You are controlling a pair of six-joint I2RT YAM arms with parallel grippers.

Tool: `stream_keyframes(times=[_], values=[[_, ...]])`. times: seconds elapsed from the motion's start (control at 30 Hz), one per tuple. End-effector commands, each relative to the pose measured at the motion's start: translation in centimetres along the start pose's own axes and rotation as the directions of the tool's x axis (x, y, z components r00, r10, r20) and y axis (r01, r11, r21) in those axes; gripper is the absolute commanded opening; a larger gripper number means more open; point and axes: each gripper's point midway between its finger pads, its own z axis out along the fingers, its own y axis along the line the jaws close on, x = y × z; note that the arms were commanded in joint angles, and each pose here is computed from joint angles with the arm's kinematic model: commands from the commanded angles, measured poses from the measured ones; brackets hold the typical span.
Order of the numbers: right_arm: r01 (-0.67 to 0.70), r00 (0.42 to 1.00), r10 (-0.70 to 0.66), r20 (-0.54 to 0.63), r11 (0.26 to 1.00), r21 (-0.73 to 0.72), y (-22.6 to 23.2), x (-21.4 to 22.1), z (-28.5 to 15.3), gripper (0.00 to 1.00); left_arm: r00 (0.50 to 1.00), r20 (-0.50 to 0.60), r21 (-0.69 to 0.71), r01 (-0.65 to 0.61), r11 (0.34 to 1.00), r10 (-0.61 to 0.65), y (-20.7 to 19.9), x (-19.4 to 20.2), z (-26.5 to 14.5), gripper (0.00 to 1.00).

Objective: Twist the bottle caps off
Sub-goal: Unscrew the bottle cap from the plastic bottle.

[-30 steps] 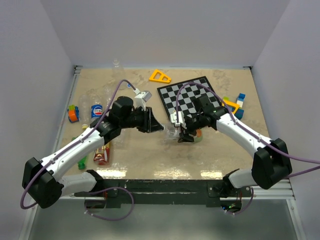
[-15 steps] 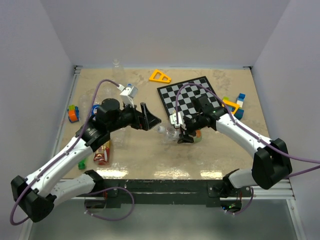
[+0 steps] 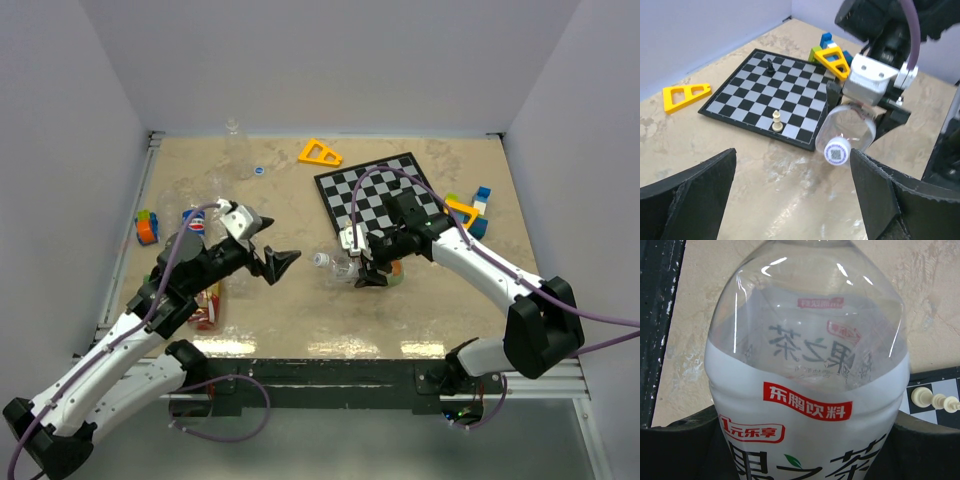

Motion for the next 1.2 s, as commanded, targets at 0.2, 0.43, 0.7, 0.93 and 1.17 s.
stream_keyframes(times=[0.2,0.43,0.7,0.93,1.17], values=[[0.025,0.999,-0.025,0.028,1.0,-0.004,0.0,-0.8,-0.1,0.09,0.933,0.068,0.213,-0.358,0.909,0.352,-1.7,0.8,2.5,0.98],[0.024,0.999,-0.024,0.026,1.0,-0.006,0.1,-0.8,-0.1,0.09,0.893,0.144,0.331,-0.449,0.83,0.426,-3.6,1.2,2.9,0.96],[0.023,0.999,-0.023,0.026,1.0,-0.009,0.1,-0.8,-0.1,0.09,0.874,0.167,0.358,-0.485,0.798,0.456,-4.0,2.2,2.8,0.95],[0.025,0.999,-0.025,0.029,1.0,-0.008,0.2,-0.9,-0.1,0.08,0.869,0.173,0.384,-0.493,0.781,0.463,-4.3,2.4,2.8,0.94],[0.029,0.999,-0.029,0.028,1.0,-0.011,0.2,-0.9,-0.1,0.08,0.862,0.184,0.395,-0.505,0.768,0.472,-4.6,2.6,2.7,0.94]])
